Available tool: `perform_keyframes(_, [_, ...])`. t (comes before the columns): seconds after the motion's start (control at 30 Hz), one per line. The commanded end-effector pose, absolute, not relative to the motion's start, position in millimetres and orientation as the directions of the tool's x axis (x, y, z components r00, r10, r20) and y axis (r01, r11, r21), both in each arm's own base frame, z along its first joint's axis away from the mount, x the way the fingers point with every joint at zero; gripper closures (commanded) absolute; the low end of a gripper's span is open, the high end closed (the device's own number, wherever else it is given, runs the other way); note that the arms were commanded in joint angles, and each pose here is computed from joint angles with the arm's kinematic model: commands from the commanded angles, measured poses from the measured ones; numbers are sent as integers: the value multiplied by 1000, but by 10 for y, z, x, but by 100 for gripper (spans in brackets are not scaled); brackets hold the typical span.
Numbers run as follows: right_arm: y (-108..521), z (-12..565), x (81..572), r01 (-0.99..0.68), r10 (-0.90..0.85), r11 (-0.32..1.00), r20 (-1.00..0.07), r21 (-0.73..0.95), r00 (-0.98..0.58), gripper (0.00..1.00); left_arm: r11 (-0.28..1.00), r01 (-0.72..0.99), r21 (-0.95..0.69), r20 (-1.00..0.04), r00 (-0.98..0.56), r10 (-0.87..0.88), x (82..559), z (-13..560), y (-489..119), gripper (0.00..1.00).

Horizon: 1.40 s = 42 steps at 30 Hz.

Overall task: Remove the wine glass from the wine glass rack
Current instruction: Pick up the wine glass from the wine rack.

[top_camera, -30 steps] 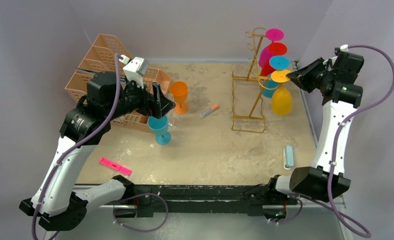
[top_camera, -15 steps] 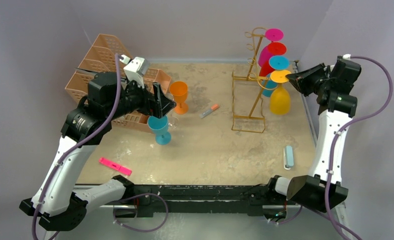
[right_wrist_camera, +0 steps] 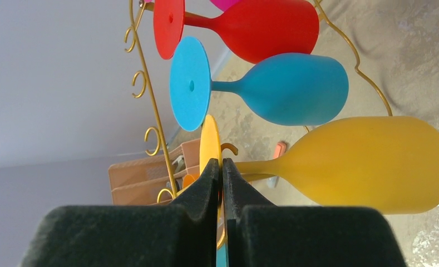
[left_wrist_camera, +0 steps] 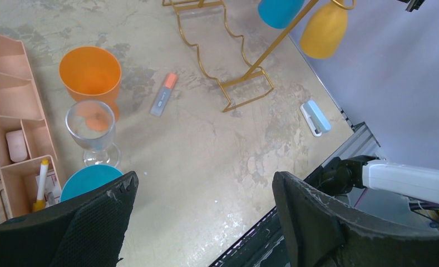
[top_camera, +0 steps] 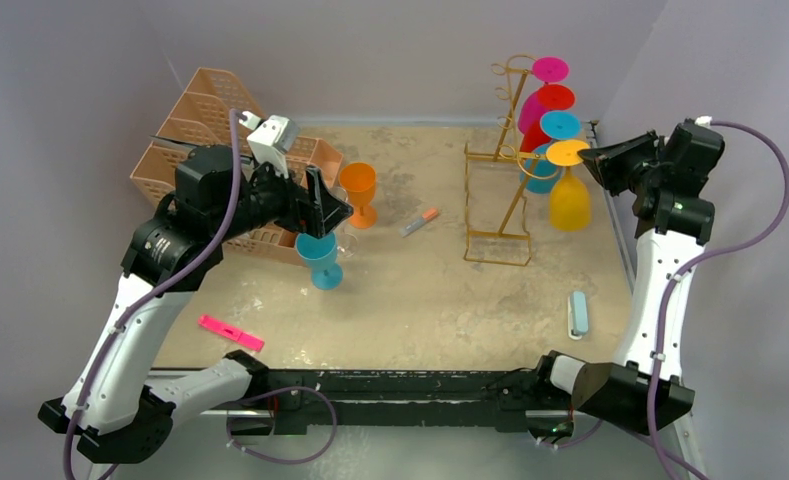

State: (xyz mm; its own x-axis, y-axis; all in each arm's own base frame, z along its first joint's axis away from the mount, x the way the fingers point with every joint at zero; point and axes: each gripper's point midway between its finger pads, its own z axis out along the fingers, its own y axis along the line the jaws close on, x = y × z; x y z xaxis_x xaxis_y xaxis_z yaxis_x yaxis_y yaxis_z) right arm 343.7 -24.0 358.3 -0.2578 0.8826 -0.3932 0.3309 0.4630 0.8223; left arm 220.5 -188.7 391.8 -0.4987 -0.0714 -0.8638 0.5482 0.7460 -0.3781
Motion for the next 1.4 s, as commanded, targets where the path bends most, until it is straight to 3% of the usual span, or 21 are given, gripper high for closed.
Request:
perform_keyframes(0.0, [-327, 3627, 3389, 345, 881, 472, -425, 812, -206, 100, 734, 559, -387, -877, -470, -104, 2198, 4037, -1889, 11])
perform_keyframes(1.37, [-455, 3854, 3306, 317, 803, 592, -575, 741, -157, 100, 768, 529, -361, -880, -466, -92, 2183, 4007, -1784, 11])
